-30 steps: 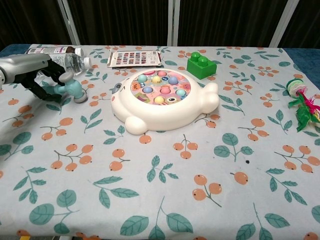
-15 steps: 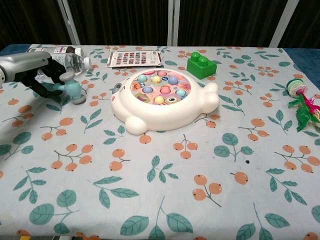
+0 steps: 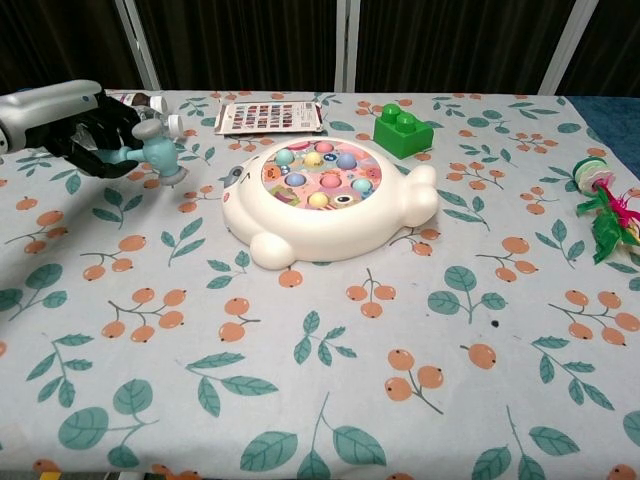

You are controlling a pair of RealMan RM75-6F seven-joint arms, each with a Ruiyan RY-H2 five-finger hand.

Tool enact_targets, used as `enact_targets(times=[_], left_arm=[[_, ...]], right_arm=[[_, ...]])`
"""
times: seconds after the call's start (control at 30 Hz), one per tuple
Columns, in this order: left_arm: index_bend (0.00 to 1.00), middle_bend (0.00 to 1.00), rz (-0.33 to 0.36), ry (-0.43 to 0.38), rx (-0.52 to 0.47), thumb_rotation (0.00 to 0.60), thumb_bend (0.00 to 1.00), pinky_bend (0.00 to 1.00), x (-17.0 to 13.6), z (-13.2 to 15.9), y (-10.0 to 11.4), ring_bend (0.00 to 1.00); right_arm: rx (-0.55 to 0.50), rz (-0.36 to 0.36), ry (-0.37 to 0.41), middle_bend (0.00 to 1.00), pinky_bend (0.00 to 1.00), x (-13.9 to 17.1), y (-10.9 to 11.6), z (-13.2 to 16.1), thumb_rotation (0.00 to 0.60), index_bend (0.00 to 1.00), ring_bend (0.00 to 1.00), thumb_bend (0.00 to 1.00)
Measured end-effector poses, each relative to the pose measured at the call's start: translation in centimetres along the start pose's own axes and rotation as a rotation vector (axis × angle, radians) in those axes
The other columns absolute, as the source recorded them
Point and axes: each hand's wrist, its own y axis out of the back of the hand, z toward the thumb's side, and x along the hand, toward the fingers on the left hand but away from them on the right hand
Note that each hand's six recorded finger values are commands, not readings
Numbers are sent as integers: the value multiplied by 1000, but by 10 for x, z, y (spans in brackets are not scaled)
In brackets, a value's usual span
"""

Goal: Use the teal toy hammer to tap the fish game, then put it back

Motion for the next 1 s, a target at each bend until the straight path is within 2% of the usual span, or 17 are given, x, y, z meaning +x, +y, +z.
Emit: enact_targets(times=[0.2, 0.43, 0.8, 1.0], left_arm=[[645, 646, 76, -175, -44, 600, 536, 559, -1, 29, 13, 510], [661, 663, 53, -318, -4, 600, 542, 613, 12, 67, 13, 524], [668, 679, -32, -391, 199, 600, 562, 655, 46, 117, 12, 541], [670, 682, -43, -371, 270, 600, 565, 657, 63, 132, 19, 544]], right_arm=[[6, -4, -2, 123, 0, 3, 2, 1, 600, 0, 0, 176], [18, -4, -10, 124, 0, 6, 4, 2, 600, 0, 0, 176], [29, -2, -16, 125, 0, 8, 4, 2, 600, 0, 0, 176], [29, -1, -23, 125, 0, 9, 5, 0, 600, 0, 0, 176]])
